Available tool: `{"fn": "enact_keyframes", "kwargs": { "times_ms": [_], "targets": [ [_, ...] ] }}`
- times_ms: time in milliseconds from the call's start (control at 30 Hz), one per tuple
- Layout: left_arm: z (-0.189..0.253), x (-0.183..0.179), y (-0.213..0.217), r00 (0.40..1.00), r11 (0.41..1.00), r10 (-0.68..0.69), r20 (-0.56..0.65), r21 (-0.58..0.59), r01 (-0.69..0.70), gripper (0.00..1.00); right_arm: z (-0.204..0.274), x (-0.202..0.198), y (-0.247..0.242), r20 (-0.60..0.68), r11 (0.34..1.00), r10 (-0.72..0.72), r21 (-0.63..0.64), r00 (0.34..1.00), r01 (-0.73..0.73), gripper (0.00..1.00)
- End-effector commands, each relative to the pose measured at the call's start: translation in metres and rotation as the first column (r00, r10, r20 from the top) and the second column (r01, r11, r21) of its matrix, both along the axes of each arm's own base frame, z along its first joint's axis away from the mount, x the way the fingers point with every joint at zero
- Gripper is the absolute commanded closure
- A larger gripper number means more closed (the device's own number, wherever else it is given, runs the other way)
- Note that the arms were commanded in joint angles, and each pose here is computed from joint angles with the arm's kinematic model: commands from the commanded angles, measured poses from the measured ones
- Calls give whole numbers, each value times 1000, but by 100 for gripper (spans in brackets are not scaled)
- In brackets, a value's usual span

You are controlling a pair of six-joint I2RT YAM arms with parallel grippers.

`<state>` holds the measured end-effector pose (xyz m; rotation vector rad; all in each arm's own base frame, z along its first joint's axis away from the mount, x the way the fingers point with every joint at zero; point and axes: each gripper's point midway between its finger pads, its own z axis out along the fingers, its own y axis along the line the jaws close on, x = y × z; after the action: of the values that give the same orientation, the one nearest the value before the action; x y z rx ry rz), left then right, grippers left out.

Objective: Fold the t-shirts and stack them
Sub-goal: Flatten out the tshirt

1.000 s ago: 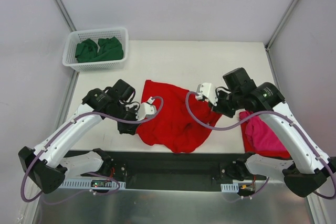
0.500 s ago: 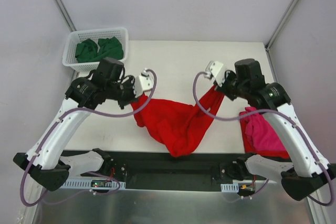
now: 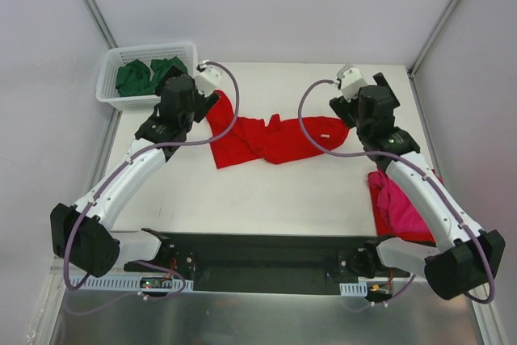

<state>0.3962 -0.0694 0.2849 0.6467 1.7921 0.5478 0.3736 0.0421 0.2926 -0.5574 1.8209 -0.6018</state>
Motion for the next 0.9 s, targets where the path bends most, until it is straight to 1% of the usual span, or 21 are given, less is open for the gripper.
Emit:
{"fn": "enact_keyframes", "kwargs": {
  "times_ms": [0,33,67,100,133,167,267,300,333,367,400,433,467,533,567,633,667,700,767,800,867],
  "targets": [
    [-20,-29,-20,984,992,-128,-122,-25,125,0,-31,-38,39,-212,957,281,131,936,-258,4],
    [-31,-39,-40,959,972,-225,-173,-108,208,1,-39,-47,59,-250,917,388,197,887,-346,4],
    [-56,-62,-44,909,958,-282,-308,-135,251,1,-47,-56,68,-295,892,445,228,846,-390,4],
    [-67,-78,-57,858,930,-364,-362,-189,315,0,-59,-67,74,-346,873,483,259,805,-413,4],
    [-84,-96,-66,798,905,-424,-429,-233,356,1,-69,-74,84,-367,840,538,300,759,-451,4],
    [-97,-119,-81,708,853,-521,-476,-316,415,1,-75,-78,87,-381,828,559,308,736,-469,4],
    [-130,-141,-89,603,814,-581,-547,-368,450,1,-97,-78,98,-427,789,614,333,664,-515,4],
    [-144,-139,-89,579,820,-571,-582,-364,442,1,-117,-74,102,-483,788,616,354,622,-505,4],
    [-149,-135,-89,570,826,-560,-601,-352,441,1,-110,-67,111,-473,763,646,378,600,-524,4],
    [-169,-127,-86,547,853,-515,-660,-334,401,1,-118,-62,112,-501,762,647,402,575,-508,3],
    [-167,-116,-90,547,856,-511,-663,-337,392,2,-139,-57,118,-548,751,659,446,515,-487,3],
    [-174,-112,-89,531,862,-502,-683,-343,374,4,-132,-42,124,-542,743,668,455,509,-491,1],
    [-190,-107,-89,495,866,-496,-713,-363,344,5,-141,-39,121,-577,750,660,468,482,-467,1],
    [-199,-98,-90,474,866,-494,-729,-360,348,5,-165,-19,123,-622,760,647,485,441,-432,5],
    [-213,-94,-88,450,873,-480,-754,-357,333,6,-172,-13,119,-629,763,644,489,435,-423,5],
    [-214,-81,-89,449,867,-490,-747,-364,340,6,-190,-2,118,-641,760,648,514,412,-397,8],
    [-219,-77,-88,439,868,-488,-754,-371,329,6,-191,8,116,-627,758,652,526,426,-386,9],
    [-210,-64,-89,462,861,-504,-730,-385,331,6,-191,12,118,-611,743,669,548,424,-383,10],
    [-208,-49,-88,477,863,-503,-721,-391,320,7,-197,22,117,-598,735,677,569,428,-369,10],
    [-198,-35,-88,505,861,-508,-698,-400,314,7,-197,23,120,-582,720,693,594,425,-359,10],
    [-199,-25,-89,511,863,-505,-696,-407,298,7,-205,28,122,-580,715,697,610,422,-342,11]
  ]
}}
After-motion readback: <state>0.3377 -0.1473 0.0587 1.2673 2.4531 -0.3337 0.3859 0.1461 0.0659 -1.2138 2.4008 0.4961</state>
